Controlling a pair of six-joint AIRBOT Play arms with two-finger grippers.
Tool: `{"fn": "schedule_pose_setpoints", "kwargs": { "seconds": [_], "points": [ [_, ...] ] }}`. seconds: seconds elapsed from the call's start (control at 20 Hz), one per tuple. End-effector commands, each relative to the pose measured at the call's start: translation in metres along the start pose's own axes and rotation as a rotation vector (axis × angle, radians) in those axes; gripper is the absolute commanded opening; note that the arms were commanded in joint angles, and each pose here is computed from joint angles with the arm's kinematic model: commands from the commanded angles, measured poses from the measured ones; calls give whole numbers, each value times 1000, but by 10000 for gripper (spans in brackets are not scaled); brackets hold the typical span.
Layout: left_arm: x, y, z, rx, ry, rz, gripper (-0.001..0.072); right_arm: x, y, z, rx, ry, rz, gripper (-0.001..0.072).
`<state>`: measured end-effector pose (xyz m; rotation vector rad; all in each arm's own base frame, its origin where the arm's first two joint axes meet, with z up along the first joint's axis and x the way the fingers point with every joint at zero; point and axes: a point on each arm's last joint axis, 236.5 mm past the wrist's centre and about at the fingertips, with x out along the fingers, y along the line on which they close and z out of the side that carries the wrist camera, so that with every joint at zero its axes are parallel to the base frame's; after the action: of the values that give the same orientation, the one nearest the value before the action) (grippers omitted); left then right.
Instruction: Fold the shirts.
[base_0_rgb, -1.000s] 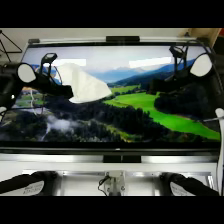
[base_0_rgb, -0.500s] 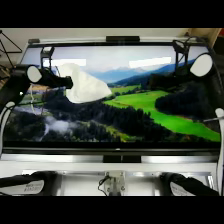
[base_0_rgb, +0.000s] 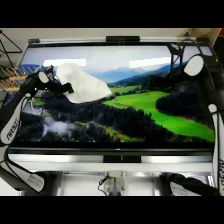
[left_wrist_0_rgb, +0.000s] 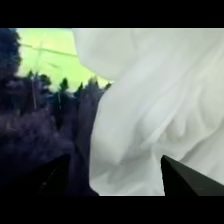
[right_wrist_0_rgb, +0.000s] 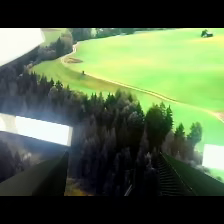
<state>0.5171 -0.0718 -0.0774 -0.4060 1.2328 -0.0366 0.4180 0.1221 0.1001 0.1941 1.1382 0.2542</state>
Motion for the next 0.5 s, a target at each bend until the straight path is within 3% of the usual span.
{"fn": "schedule_pose_setpoints", "kwargs": {
  "seconds": [0.0, 0.05, 0.1, 0.2, 0.3, 0.45],
  "points": [
    [18, -16, 1, -55, 18, -97, 404, 12, -2, -3, 6, 29, -1, 672],
    [17, -23, 2, -49, 16, -121, 153, 13, -3, -3, 6, 30, -2, 672],
    [14, -30, 3, -44, 12, -148, 50, 13, -4, -3, -4, 30, -6, 672],
    [-3, -54, 7, 9, 10, -232, 32, 13, -7, -3, -17, 31, -19, 672],
    [-51, -92, 20, 185, -66, -296, 31, 3, -6, -9, -24, 42, -22, 672],
    [-189, -176, 32, 486, -338, -387, 31, -50, -11, -8, -98, -43, -84, 672]
  ]
}}
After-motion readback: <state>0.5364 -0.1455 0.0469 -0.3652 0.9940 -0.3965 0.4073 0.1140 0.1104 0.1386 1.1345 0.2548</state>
